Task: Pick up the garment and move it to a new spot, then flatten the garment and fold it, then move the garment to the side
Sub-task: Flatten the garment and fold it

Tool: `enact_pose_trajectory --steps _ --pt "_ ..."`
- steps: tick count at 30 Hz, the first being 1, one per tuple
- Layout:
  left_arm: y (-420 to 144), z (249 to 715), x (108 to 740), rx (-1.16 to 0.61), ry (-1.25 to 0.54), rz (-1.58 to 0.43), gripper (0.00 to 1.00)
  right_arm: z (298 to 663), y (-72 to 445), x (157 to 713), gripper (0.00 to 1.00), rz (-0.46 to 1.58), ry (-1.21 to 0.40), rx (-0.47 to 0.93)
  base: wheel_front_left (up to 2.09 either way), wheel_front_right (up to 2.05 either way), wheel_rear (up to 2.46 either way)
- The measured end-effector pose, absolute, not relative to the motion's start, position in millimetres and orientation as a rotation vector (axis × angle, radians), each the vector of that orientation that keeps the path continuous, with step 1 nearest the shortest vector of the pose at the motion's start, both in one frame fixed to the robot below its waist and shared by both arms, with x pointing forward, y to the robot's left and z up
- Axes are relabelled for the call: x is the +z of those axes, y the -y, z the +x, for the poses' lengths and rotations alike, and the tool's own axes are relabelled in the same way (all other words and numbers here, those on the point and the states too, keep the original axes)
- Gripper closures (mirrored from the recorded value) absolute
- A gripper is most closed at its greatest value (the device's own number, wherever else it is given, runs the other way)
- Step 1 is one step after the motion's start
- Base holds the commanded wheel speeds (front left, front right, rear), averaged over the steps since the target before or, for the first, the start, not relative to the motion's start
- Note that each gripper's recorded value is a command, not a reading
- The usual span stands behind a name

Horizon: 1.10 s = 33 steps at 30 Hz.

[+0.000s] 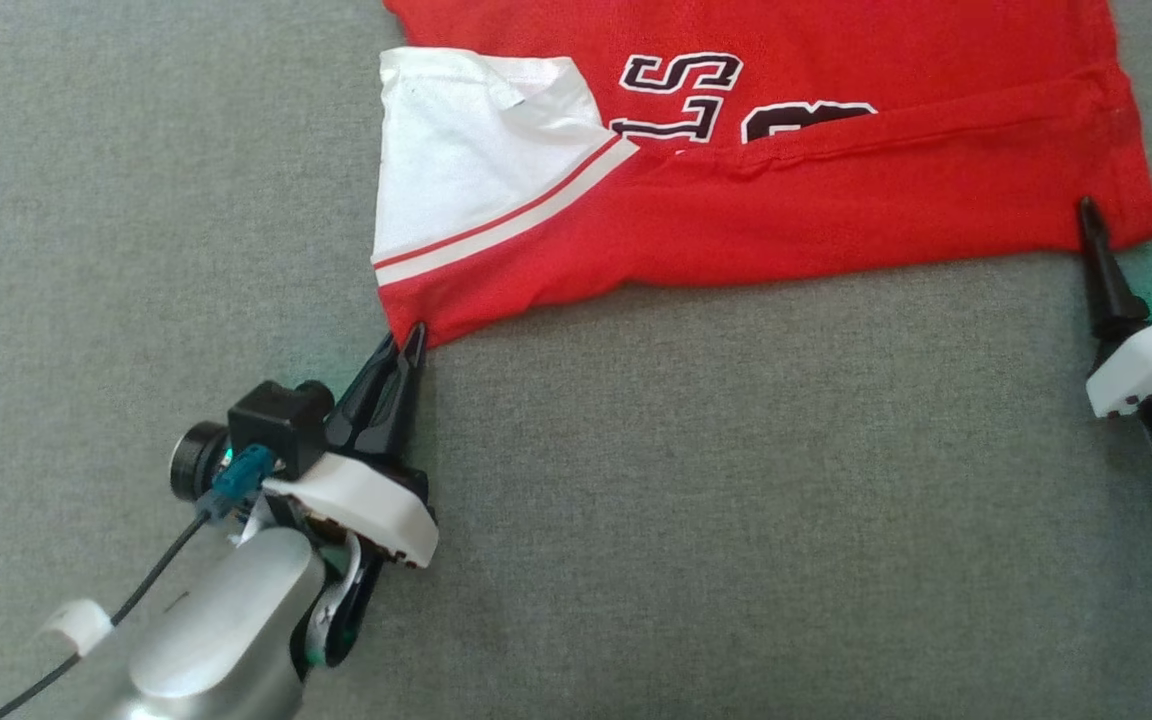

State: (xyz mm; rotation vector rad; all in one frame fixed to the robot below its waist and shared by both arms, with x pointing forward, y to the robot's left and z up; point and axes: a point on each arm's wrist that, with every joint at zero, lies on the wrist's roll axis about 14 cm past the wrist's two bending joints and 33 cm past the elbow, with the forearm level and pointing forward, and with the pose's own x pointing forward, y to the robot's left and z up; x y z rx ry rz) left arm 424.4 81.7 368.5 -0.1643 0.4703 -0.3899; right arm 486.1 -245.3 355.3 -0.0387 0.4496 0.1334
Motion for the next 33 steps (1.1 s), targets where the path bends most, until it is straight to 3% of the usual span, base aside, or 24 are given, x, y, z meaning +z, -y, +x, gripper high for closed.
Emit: enact_pose_trajectory --steps 1,13,22,28,29,30,31,32,33 --pt "-83 424 369 -0.392 -0.467 -0.157 1.0 486 244 355 1.0 -0.033 -0.455 0.134 0.0 0.0 0.0" --pt "-97 401 385 -0.402 -0.43 -0.069 1.0 463 240 369 1.0 0.035 -0.437 0.134 0.0 0.0 0.0" --pt "-89 320 380 -0.4 -0.524 -0.113 1.0 394 262 365 1.0 0.024 -0.491 0.116 0.0 0.0 0.0" --pt "-88 301 385 -0.395 -0.545 -0.137 1.0 357 266 355 1.0 0.058 -0.537 0.098 0.0 0.0 0.0" --pt "-88 300 385 -0.396 -0.546 -0.137 1.0 353 265 354 0.91 0.062 -0.542 0.097 0.0 0.0 0.0" --pt "-88 300 384 -0.399 -0.551 -0.134 1.0 351 266 354 0.6 0.067 -0.546 0.094 0.0 0.0 0.0" --pt "-88 299 383 -0.402 -0.557 -0.129 0.83 350 266 354 0.0 0.071 -0.544 0.091 0.0 0.0 0.0" --pt "-89 299 383 -0.403 -0.559 -0.127 0.0 349 267 355 0.0 0.074 -0.544 0.088 0.0 0.0 0.0" --pt "-89 299 383 -0.404 -0.559 -0.126 0.0 350 268 357 0.0 0.076 -0.537 0.082 0.0 0.0 0.0"
